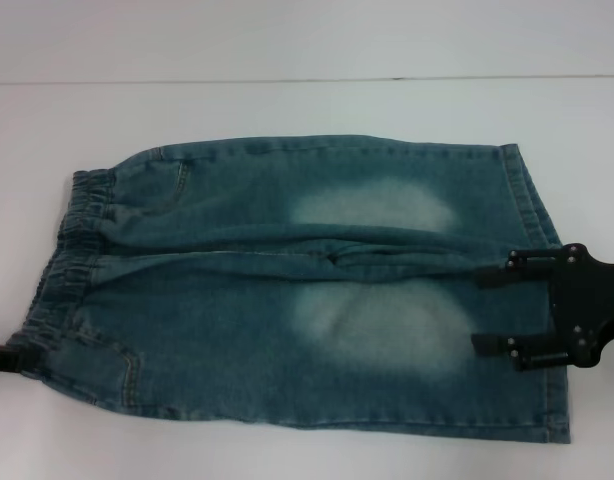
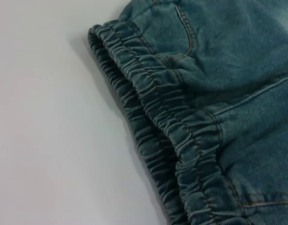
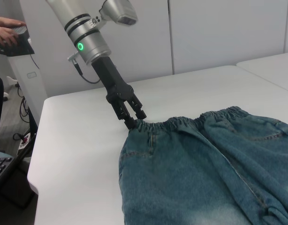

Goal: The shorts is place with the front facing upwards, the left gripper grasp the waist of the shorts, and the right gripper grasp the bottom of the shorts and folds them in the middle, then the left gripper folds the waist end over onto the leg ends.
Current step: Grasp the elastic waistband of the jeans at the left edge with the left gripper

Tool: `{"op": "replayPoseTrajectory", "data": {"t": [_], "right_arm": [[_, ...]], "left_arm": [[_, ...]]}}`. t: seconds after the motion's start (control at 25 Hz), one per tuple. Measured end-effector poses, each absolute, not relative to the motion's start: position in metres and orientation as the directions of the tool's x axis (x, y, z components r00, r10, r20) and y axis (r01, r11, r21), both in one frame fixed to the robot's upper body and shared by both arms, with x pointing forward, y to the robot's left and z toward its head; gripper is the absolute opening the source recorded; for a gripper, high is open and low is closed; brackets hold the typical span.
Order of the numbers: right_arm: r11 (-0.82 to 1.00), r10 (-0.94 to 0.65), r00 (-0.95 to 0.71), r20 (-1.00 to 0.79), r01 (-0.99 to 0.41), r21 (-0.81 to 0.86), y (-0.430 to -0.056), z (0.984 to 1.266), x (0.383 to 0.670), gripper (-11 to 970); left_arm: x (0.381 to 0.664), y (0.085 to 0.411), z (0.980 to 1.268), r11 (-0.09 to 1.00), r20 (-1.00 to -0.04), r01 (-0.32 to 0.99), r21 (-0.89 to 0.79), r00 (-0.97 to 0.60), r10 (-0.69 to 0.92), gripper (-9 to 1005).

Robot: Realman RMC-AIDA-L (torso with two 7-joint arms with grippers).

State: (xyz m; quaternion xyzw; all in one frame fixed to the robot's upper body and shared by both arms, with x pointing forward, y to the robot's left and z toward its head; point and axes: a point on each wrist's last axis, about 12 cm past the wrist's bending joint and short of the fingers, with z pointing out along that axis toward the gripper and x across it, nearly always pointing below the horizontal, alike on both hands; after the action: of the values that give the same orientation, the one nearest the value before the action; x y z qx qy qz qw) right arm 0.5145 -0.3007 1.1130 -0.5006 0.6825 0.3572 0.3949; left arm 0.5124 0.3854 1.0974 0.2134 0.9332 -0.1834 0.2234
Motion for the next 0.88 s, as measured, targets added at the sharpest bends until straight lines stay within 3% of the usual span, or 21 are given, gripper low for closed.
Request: {"op": "replayPoseTrajectory", "data": {"t": [0.88], "right_arm": [[0.264,-0.397,-0.186,-0.899,-0.961,0.083,-0.303,1.113,0.516,789]], "left_arm": [[0.511,0.371,1.093,0.8,-0.474,0.526,-0.288,-0.804,0.359,742]]}}
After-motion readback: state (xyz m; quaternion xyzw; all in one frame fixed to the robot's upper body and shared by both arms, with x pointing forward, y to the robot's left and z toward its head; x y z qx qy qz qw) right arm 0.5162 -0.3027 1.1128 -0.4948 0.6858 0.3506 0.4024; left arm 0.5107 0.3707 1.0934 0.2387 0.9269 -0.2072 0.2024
